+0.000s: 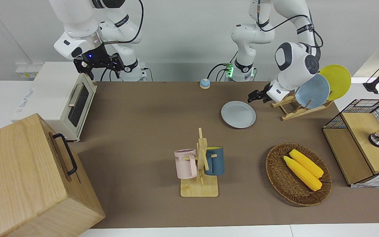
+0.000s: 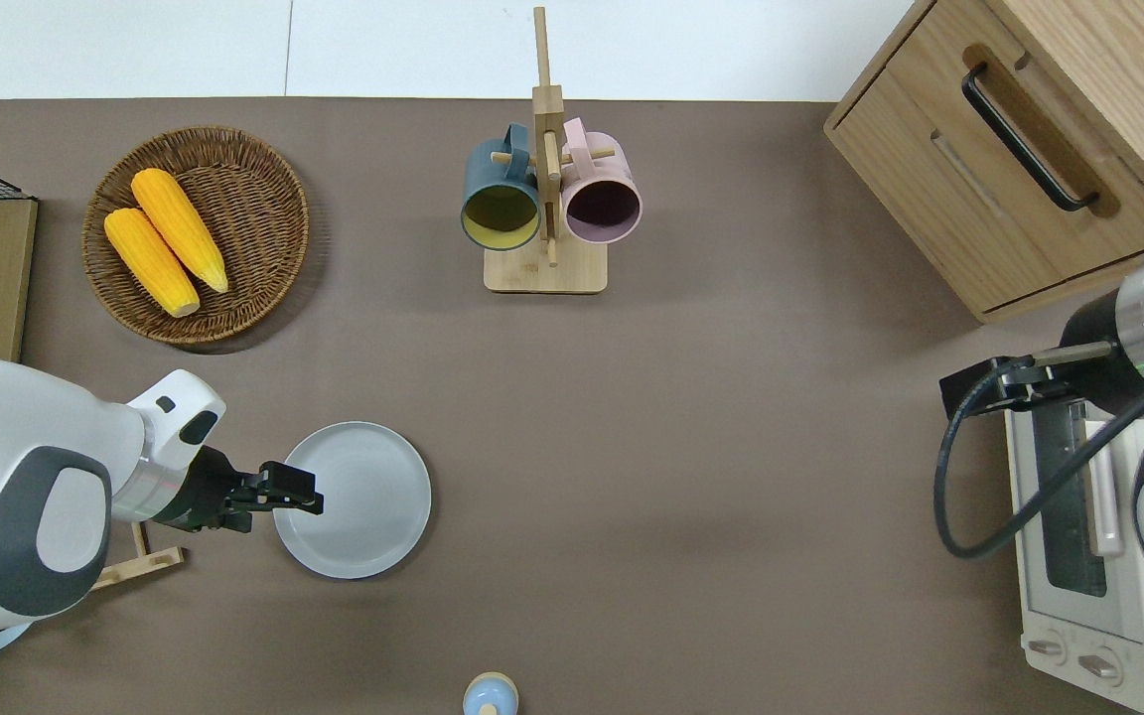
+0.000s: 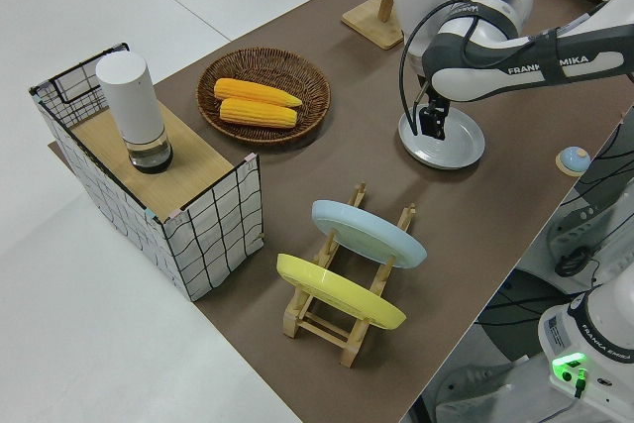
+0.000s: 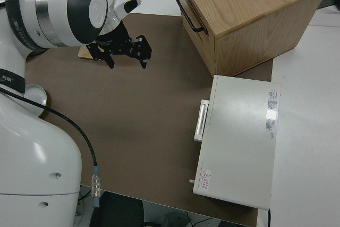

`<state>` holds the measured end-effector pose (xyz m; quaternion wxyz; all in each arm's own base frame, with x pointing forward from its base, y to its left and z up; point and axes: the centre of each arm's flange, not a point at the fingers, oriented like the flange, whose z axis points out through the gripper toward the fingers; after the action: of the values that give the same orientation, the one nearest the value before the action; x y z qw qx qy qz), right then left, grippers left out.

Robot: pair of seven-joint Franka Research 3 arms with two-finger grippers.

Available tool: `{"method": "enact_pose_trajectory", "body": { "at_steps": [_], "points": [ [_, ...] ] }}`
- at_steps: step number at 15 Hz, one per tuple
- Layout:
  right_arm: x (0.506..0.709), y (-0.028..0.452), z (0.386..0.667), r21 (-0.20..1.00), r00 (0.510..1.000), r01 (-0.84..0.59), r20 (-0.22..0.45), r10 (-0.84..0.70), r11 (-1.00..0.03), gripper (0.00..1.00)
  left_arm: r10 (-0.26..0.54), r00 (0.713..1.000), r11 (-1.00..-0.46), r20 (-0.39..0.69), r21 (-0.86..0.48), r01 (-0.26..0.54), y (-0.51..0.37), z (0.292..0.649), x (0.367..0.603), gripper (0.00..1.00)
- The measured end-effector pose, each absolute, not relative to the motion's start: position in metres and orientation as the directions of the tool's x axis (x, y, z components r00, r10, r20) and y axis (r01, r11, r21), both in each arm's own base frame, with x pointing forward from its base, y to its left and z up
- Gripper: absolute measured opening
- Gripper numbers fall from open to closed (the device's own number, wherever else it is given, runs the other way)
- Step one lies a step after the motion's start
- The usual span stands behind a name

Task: Pick gray plate from low plate rack and place it on table with left arm
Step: 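Open the left gripper and withdraw it back toward the rack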

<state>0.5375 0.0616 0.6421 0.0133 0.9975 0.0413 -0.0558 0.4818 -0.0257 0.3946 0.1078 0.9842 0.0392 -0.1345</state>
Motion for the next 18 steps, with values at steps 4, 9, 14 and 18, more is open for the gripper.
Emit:
{"method": "enact_pose_trajectory", "body": {
  "at_steps": [4,9,14,18],
  "points": [
    [0.537,0.062,0.642,0.022,0.990,0.084,-0.112,0.081,-0.996,0.99,0.037,0.982,-0.997,-0.185,0.066,0.050,-0.003,0.473,0.502,1.00],
    [0.537,0.062,0.642,0.022,0.990,0.084,-0.112,0.081,-0.996,0.99,0.032,0.998,-0.999,-0.062,-0.026,0.031,0.009,0.576,0.517,1.00],
    [0.537,0.062,0.642,0.022,0.990,0.084,-0.112,0.081,-0.996,0.99,0.048,0.999,-0.999,-0.011,-0.026,0.047,0.016,0.635,0.514,1.00],
    [0.537,0.062,0.642,0.022,0.990,0.084,-0.112,0.081,-0.996,0.99,0.038,0.999,-0.999,0.011,0.014,0.038,0.007,0.645,0.515,1.00]
  ]
}}
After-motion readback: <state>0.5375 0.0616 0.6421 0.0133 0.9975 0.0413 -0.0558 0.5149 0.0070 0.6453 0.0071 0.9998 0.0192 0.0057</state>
